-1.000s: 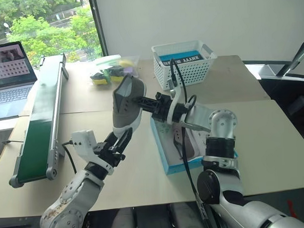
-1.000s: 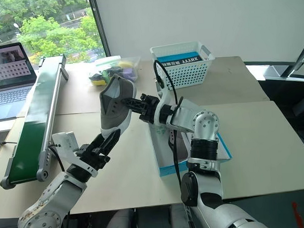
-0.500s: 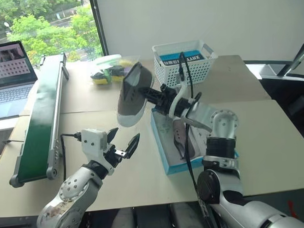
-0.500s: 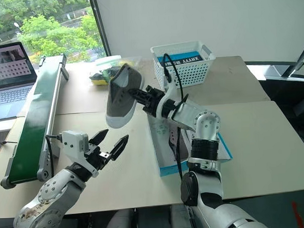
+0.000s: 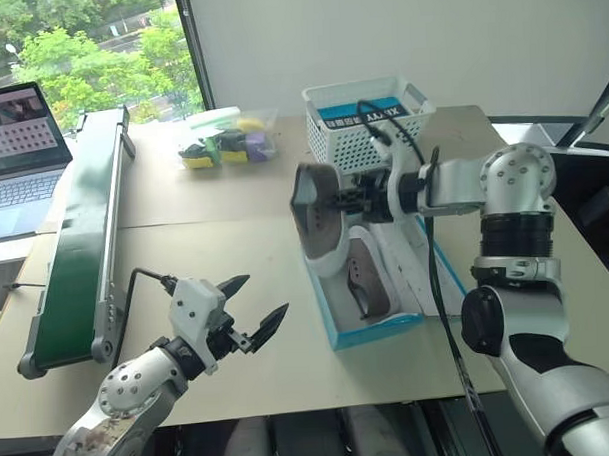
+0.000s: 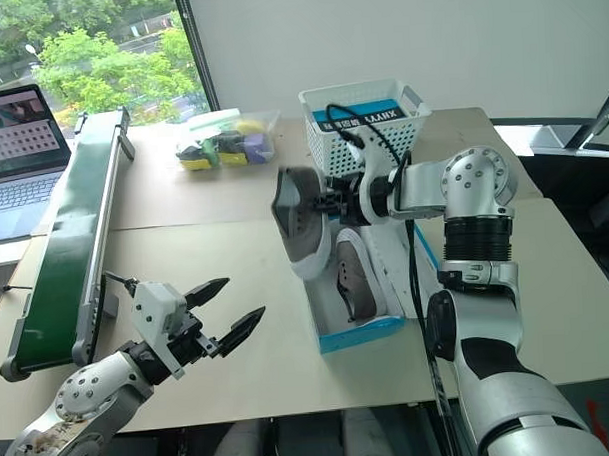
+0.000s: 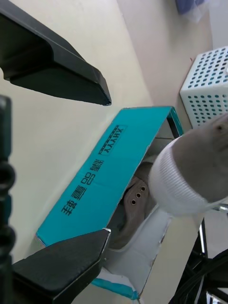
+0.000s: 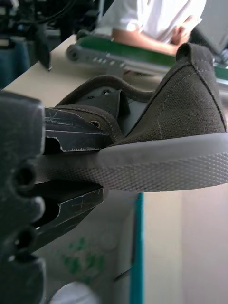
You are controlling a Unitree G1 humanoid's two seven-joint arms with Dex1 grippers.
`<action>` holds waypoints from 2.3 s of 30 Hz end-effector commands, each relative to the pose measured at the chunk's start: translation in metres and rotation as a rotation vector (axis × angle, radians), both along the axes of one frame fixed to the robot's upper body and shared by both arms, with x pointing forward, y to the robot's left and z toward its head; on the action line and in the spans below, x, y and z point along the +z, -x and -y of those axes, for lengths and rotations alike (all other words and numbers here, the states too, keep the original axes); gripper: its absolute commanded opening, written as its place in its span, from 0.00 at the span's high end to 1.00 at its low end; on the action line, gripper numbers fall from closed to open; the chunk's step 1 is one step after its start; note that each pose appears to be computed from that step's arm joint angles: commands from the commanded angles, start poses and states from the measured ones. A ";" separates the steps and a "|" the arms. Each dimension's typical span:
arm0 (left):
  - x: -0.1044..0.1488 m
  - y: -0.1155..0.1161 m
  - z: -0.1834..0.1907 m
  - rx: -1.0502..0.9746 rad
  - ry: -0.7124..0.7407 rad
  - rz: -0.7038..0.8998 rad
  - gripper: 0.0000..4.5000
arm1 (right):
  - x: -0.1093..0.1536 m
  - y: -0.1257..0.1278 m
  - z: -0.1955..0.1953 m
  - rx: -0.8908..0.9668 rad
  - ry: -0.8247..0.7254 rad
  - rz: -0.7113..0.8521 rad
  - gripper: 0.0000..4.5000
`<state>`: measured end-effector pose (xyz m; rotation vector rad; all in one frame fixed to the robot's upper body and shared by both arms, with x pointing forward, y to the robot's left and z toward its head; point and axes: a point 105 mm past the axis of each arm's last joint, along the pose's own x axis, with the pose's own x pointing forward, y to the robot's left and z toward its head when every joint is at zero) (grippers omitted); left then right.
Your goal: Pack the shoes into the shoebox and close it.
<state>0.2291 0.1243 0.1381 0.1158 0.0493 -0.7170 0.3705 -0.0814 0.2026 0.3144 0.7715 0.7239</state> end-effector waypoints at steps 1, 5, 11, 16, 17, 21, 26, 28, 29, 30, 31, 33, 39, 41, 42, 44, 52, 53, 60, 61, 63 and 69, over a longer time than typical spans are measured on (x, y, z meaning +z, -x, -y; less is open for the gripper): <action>0.003 0.003 0.002 -0.048 -0.041 0.055 0.01 | -0.013 0.002 0.015 -0.013 0.120 -0.005 0.91; -0.002 0.003 0.002 -0.073 -0.075 0.058 0.01 | -0.044 0.005 0.023 -0.034 0.211 -0.057 0.91; -0.002 0.002 0.003 -0.070 -0.075 0.066 0.01 | -0.073 0.017 0.016 0.009 0.279 -0.085 0.91; -0.004 0.001 0.004 -0.065 -0.080 0.065 0.01 | -0.079 0.012 0.008 0.008 0.310 -0.060 0.91; -0.004 0.001 0.004 -0.064 -0.081 0.066 0.01 | -0.078 0.010 0.008 0.003 0.314 -0.053 0.91; -0.005 0.000 0.003 -0.059 -0.084 0.067 0.00 | -0.067 0.003 0.006 -0.024 0.284 -0.015 0.63; -0.007 0.001 0.003 -0.063 -0.095 0.065 0.00 | -0.045 -0.004 0.003 -0.032 0.252 0.049 0.27; -0.008 0.000 0.003 -0.065 -0.094 0.064 0.00 | -0.025 -0.005 -0.002 -0.015 0.190 0.096 0.12; -0.008 -0.001 0.003 -0.067 -0.092 0.064 0.00 | -0.015 -0.005 -0.004 -0.005 0.153 0.128 0.12; -0.008 -0.002 0.003 -0.069 -0.089 0.064 0.00 | -0.004 -0.004 -0.006 0.017 0.112 0.163 0.12; -0.009 -0.002 0.003 -0.071 -0.086 0.063 0.00 | 0.004 -0.002 -0.008 0.042 0.078 0.189 0.12; -0.012 -0.003 0.003 -0.076 -0.080 0.060 0.00 | 0.023 0.008 -0.009 0.144 -0.001 0.263 0.12; -0.018 -0.001 0.006 -0.111 -0.083 0.088 0.00 | 0.042 0.062 0.018 0.408 -0.206 0.392 0.12; -0.017 -0.001 0.007 -0.123 -0.082 0.097 0.00 | 0.036 0.082 0.037 0.450 -0.243 0.403 0.24; -0.017 -0.001 0.006 -0.128 -0.084 0.099 0.00 | 0.031 0.088 0.045 0.451 -0.249 0.398 0.29; -0.018 -0.001 0.005 -0.138 -0.090 0.098 0.00 | 0.023 0.101 0.061 0.437 -0.298 0.361 0.45; -0.023 -0.004 0.007 -0.190 -0.101 0.082 0.00 | -0.018 0.149 0.097 0.371 -0.323 0.271 0.99; -0.023 -0.004 0.008 -0.198 -0.104 0.081 0.00 | -0.034 0.152 0.099 0.355 -0.266 0.230 0.99; -0.022 -0.010 0.010 -0.229 -0.113 0.083 0.00 | -0.122 0.172 0.113 0.264 -0.030 0.067 0.99; -0.021 -0.010 0.010 -0.232 -0.112 0.082 0.00 | -0.130 0.171 0.116 0.235 -0.014 0.063 0.99; -0.021 -0.010 0.010 -0.237 -0.112 0.080 0.00 | -0.145 0.165 0.122 0.156 0.027 0.068 0.99; -0.021 -0.009 0.012 -0.246 -0.110 0.076 0.00 | -0.187 0.122 0.162 -0.251 0.170 0.107 0.99</action>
